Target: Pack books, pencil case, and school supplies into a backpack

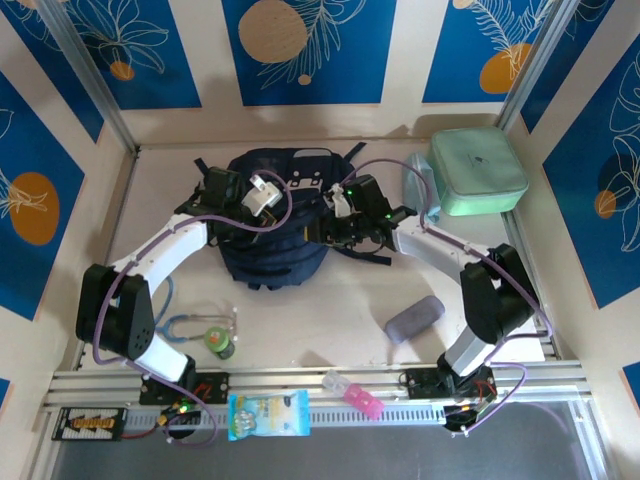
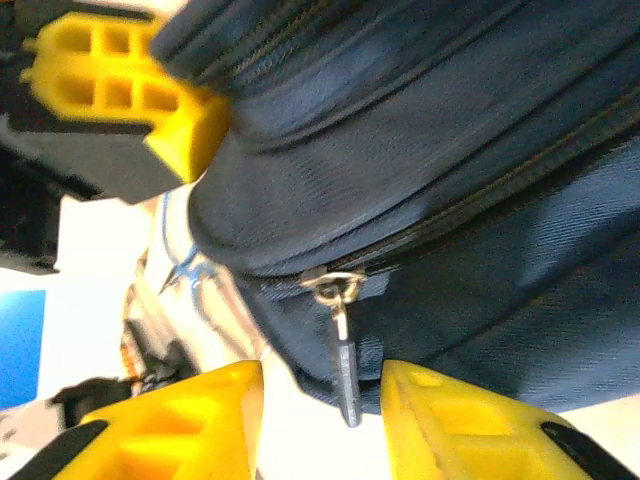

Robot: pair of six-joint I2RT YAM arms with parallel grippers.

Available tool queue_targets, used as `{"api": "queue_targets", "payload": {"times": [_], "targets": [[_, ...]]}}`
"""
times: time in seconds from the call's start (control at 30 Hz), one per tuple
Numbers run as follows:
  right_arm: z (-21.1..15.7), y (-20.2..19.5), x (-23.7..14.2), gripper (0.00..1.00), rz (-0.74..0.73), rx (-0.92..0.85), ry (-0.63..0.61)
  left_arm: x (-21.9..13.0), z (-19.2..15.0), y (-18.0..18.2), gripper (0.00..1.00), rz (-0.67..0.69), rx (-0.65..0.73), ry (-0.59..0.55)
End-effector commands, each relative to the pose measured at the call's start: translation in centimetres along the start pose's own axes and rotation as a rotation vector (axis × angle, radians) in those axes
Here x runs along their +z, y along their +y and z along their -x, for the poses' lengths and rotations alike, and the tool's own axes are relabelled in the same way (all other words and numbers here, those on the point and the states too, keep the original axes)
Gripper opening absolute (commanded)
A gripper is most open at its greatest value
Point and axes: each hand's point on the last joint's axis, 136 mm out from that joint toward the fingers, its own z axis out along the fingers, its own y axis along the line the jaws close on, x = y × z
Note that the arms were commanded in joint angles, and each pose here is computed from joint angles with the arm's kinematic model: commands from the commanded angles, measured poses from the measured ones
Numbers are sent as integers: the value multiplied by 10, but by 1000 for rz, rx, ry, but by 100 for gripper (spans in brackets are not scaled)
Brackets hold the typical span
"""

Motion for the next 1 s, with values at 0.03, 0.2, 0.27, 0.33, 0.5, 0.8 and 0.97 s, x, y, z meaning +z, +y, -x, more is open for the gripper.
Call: {"api": "queue_targets", "payload": {"times": [0.03, 0.2, 0.27, 0.33, 0.5, 0.8, 0.97], "targets": [[17, -10, -18, 44, -220, -147, -115, -11, 26, 6, 0, 15, 16, -70], [18, -3, -18, 44, -334, -312, -153, -12, 29, 5, 0, 9, 13, -83], [16, 0, -15, 43, -373, -365, -156, -12, 29, 5, 0, 10, 10, -81], [15, 5, -11, 43, -367, -386, -147, -12, 29, 5, 0, 10, 12, -80], [15, 4, 0, 35, -352, -348, -127, -12, 28, 6, 0, 16, 5, -78], [9, 5, 6, 28, -300, -308, -100, -12, 28, 9, 0, 28, -17, -64], [4, 9, 9, 13, -268, -316, -75, -13, 29, 9, 0, 27, -25, -69]]}}
